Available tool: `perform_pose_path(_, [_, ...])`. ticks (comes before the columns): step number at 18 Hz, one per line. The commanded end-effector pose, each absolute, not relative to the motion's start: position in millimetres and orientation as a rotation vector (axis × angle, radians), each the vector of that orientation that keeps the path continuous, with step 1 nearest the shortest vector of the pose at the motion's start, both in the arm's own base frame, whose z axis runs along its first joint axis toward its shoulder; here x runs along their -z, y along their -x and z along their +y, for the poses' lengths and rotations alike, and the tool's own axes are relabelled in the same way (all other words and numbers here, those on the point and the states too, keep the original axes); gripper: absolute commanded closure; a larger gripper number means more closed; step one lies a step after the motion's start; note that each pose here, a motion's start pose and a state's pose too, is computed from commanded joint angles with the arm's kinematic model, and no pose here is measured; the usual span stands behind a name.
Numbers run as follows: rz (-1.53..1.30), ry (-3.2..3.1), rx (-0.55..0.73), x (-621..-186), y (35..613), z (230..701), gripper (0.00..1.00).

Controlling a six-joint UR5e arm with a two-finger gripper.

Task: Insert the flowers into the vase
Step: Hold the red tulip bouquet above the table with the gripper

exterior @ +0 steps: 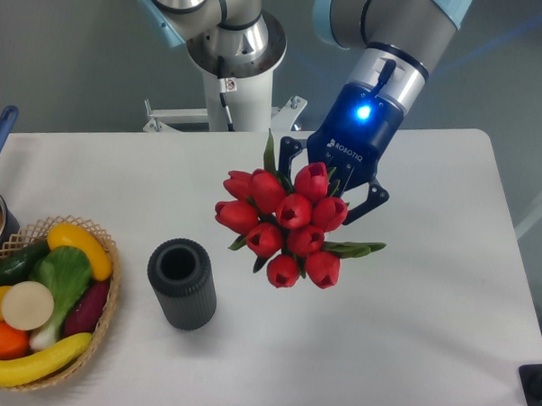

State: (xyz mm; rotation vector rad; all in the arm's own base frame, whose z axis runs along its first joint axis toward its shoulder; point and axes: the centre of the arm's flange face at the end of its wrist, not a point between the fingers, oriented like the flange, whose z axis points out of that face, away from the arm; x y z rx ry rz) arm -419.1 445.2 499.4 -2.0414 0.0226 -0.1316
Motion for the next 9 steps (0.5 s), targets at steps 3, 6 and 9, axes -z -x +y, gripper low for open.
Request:
perform_pose_path(3, [0.03,2.043,0.133,-500.7,412.0,446.4,0.66])
perform_pose_path(6, [0.033,2.04,0.127,-503.5,414.7,446.9,0.66])
perform_pose_path(9, [0.034,2.04,0.128,-502.8,414.6,446.8,0.66])
